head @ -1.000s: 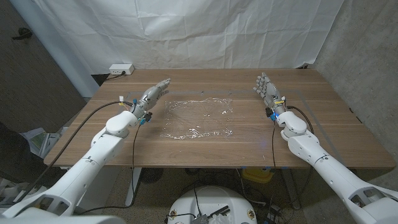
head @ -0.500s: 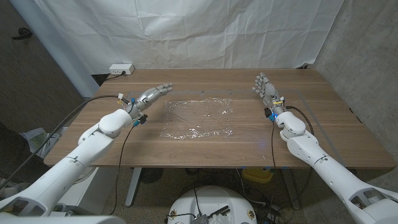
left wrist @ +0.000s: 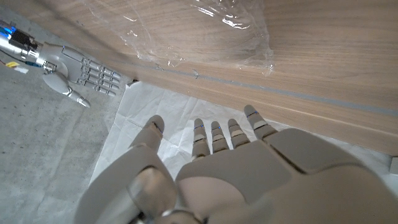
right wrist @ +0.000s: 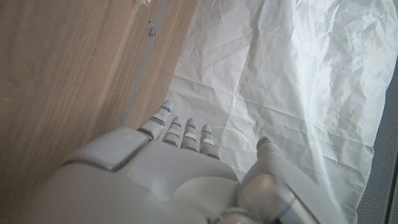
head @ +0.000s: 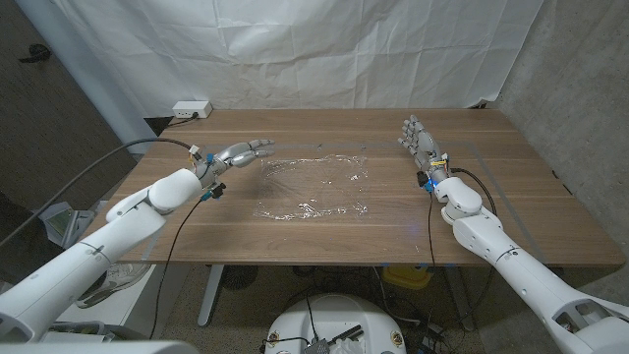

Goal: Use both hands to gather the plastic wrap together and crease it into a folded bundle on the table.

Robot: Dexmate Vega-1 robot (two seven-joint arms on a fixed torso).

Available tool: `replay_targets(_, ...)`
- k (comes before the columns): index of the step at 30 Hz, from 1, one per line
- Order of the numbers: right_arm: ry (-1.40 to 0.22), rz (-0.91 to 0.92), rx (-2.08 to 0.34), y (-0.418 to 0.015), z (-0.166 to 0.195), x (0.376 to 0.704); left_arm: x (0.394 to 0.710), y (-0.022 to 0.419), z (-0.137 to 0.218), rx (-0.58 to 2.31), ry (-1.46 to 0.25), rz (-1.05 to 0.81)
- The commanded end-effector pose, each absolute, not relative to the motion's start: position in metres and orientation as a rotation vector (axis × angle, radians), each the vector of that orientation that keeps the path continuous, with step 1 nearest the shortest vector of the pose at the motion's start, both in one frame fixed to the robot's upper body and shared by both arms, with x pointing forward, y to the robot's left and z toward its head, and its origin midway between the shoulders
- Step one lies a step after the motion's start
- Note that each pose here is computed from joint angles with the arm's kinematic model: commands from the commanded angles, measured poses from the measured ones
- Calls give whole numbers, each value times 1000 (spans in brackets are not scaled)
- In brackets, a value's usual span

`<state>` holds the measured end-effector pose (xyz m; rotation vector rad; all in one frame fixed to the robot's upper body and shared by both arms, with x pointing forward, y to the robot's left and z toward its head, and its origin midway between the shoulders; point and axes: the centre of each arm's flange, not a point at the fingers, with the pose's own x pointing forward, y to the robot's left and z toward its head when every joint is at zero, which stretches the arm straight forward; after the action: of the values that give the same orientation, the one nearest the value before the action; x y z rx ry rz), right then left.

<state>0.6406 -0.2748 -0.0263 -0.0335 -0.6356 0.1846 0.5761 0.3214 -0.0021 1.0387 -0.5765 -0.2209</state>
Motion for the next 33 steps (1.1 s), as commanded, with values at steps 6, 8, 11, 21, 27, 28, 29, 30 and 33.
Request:
replay_targets(6, -639, 183, -38, -271, -26, 640, 563, 317, -2, 1379, -523, -169)
replay_targets(8, -639, 183, -39, -270, -26, 640, 563, 316, -2, 1412, -513, -168)
replay_targets(11, -638, 181, -38, -270, -25, 641, 564, 316, -3, 1455, -499, -163)
replay_targets(21, -650, 154, -75, -271, -24, 641, 568, 318, -5, 1536, -449, -165)
replay_targets(27, -707, 53, -222, -273, -19, 627, 571, 318, -7, 1572, -433, -164)
replay_targets(28, -717, 38, -249, -272, -19, 624, 572, 318, -7, 1576, -432, -164)
replay_targets(29, -725, 27, -275, -272, -19, 621, 572, 317, -7, 1577, -430, -166)
replay_targets(30, -732, 14, -300, -272, -19, 618, 573, 317, -7, 1577, -426, -168)
replay_targets(33, -734, -10, -359, -268, -23, 610, 575, 317, -8, 1581, -422, -171)
